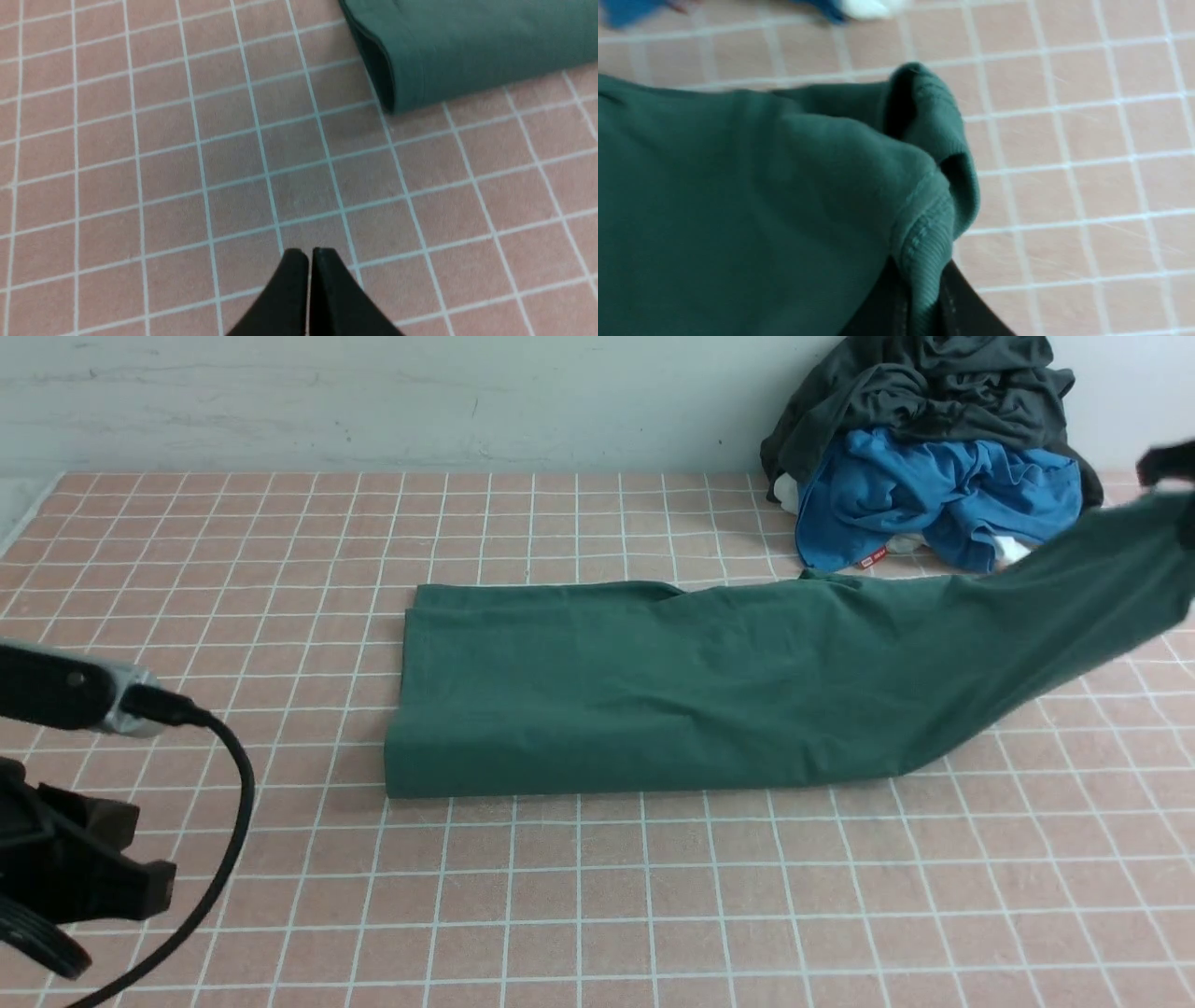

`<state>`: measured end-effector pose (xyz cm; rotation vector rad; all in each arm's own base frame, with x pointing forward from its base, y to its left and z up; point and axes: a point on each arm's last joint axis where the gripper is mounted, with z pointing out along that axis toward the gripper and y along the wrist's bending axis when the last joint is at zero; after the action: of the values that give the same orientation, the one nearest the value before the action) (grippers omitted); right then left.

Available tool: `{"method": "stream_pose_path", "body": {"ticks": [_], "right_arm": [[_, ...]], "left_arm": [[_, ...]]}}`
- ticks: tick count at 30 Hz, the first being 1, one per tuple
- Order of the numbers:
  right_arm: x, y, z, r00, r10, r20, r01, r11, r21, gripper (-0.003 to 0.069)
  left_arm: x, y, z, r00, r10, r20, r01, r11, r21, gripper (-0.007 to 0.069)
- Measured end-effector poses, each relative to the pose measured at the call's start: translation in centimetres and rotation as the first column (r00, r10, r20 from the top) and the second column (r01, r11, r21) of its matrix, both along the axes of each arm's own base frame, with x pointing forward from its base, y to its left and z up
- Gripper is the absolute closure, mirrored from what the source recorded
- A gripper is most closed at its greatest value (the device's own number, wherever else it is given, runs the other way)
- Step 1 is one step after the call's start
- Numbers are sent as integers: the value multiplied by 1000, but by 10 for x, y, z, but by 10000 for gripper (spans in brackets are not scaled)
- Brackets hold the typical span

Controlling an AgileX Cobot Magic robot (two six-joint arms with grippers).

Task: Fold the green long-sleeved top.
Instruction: Use the right arm to drag the right edge of the fabric to the left and folds it over the left edge

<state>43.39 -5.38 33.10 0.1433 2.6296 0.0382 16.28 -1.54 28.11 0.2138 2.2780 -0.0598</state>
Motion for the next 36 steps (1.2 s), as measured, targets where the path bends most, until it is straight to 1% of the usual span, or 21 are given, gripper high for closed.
{"method": "stream_pose_path", "body": {"ticks": [1, 2, 4, 5, 6, 7, 8, 10, 12, 14, 16, 18, 20, 22, 23, 26, 30, 32, 34, 36], "right_arm": [[-1, 6, 4, 1000, 16, 11, -16, 1000, 8, 641], [-5, 32, 16, 995, 83, 48, -86, 994, 73, 641], [-9, 89, 27, 962, 252, 100, -266, 950, 165, 641], [-10, 95, 27, 955, 275, 108, -291, 939, 181, 641], [-13, 129, 27, 917, 375, 137, -397, 890, 223, 641], [-13, 154, 24, 879, 445, 170, -475, 842, 255, 641], [-13, 171, 20, 851, 489, 191, -524, 809, 265, 641], [-14, 218, 7, 783, 572, 245, -622, 713, 324, 641], [-11, 256, -16, 750, 603, 273, -660, 647, 382, 641], [-10, 281, -32, 744, 600, 295, -665, 614, 425, 641], [-7, 308, -56, 753, 582, 307, -652, 597, 467, 641], [-5, 332, -79, 761, 559, 329, -645, 596, 478, 636], [-5, 347, -91, 761, 543, 354, -646, 591, 482, 620], [-6, 357, -95, 760, 527, 381, -649, 581, 491, 592], [-6, 359, -94, 759, 519, 392, -650, 579, 491, 580], [-8, 368, -91, 731, 508, 456, -682, 567, 461, 503], [-7, 371, -86, 660, 542, 520, -747, 551, 372, 386], [-5, 368, -85, 649, 546, 530, -754, 552, 355, 360], [-3, 364, -83, 645, 549, 533, -758, 550, 350, 349], [-1, 358, -81, 640, 562, 524, -763, 542, 351, 359]], "left_arm": [[0, 0, 0, 1000, 3, 3, -3, 1000, -7, 629], [1, -1, 1, 1000, 11, 15, -10, 999, -30, 629], [2, -3, 3, 999, 22, 26, -20, 997, -70, 629], [2, -3, 3, 999, 22, 26, -20, 997, -73, 629], [2, -4, 3, 999, 26, 25, -24, 996, -91, 629], [2, -4, 3, 999, 29, 23, -27, 994, -105, 629], [2, -5, 3, 999, 31, 23, -28, 993, -115, 629], [2, -6, 3, 999, 35, 17, -32, 990, -137, 629], [1, -6, 3, 999, 35, 7, -33, 988, -150, 629], [0, -7, 2, 999, 33, -3, -33, 987, -156, 629], [0, -7, 2, 999, 32, -8, -33, 987, -159, 629], [0, -7, 2, 999, 33, -9, -34, 986, -162, 629], [0, -7, 2, 999, 34, -9, -35, 986, -165, 629], [0, -7, 2, 999, 34, -9, -35, 985, -166, 629], [0, -8, 2, 999, 35, -9, -36, 985, -167, 629], [0, -8, 2, 999, 37, -11, -39, 982, -184, 629], [0, -9, 3, 999, 38, -12, -40, 978, -205, 629], [0, -10, 3, 999, 38, -16, -40, 976, -214, 629], [-4, -11, 6, 1000, 30, -7, -31, 975, -218, 629], [-12, -11, 15, 999, 3, 51, 8, 980, -201, 629]]}}
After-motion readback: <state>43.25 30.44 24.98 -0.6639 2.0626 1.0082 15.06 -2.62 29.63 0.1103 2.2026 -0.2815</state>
